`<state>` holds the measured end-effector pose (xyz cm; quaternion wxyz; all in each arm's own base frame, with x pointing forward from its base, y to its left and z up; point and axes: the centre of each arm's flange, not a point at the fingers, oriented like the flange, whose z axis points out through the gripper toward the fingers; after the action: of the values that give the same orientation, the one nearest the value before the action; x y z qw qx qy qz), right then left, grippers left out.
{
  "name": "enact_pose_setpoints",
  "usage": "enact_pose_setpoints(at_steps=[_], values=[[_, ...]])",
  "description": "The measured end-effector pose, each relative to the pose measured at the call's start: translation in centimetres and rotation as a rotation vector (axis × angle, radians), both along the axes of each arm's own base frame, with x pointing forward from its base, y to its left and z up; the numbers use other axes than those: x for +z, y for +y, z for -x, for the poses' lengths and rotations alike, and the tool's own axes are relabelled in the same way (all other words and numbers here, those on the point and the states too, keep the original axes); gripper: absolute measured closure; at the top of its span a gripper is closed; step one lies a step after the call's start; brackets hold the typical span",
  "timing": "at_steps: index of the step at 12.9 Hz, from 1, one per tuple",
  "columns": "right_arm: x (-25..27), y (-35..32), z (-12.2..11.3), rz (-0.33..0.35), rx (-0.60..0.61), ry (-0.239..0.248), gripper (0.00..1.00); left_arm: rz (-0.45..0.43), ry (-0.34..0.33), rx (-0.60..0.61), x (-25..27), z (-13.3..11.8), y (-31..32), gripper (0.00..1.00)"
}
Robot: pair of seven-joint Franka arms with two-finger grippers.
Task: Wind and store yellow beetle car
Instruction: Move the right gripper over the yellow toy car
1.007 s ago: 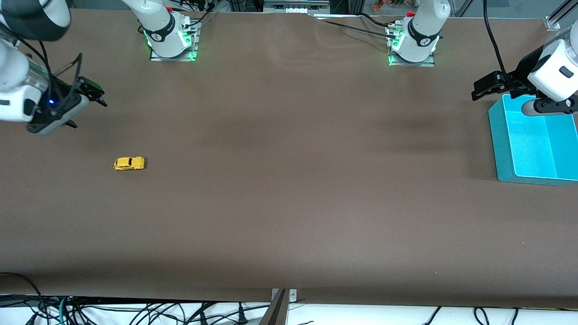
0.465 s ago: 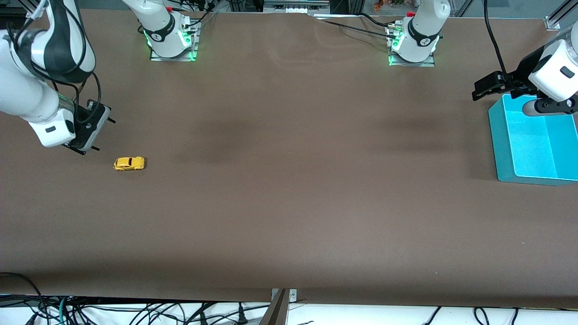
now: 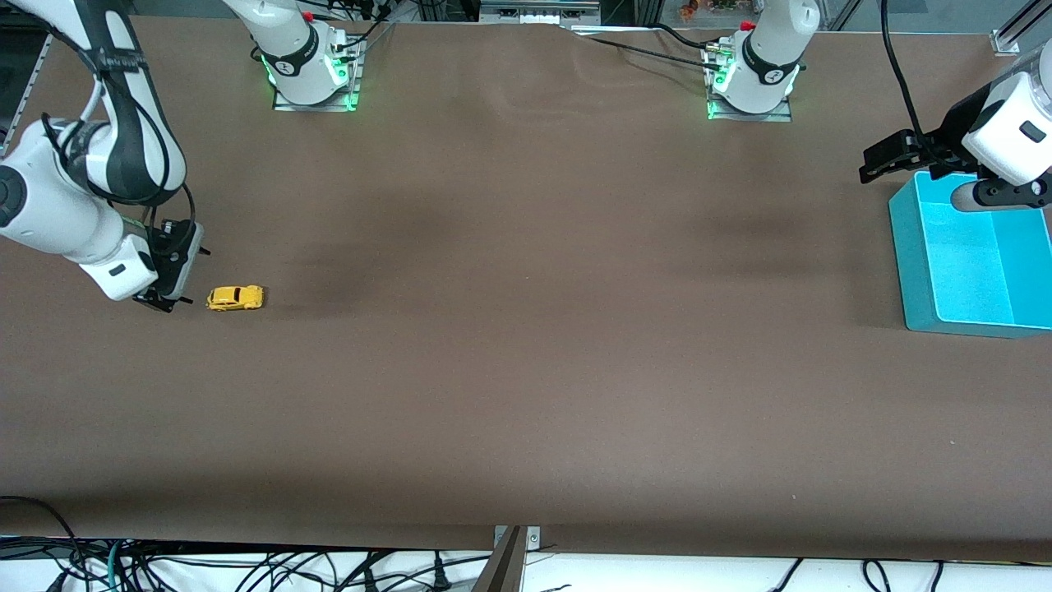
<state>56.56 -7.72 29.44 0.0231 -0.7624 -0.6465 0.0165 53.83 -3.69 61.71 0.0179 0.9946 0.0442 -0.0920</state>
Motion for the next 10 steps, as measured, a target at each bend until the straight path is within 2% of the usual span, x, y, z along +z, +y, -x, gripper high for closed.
enact_pose_setpoints(at_steps=[3, 10], values=[[-3.4, -0.2, 0.6, 0.000, 0.048, -0.028, 0.00, 0.000, 0.000, 0.000, 0.0, 0.0, 0.0, 0.00], [-7.1, -0.1, 1.5, 0.003, 0.112, -0.065, 0.01, 0.000, 0.000, 0.000, 0.0, 0.0, 0.0, 0.00]])
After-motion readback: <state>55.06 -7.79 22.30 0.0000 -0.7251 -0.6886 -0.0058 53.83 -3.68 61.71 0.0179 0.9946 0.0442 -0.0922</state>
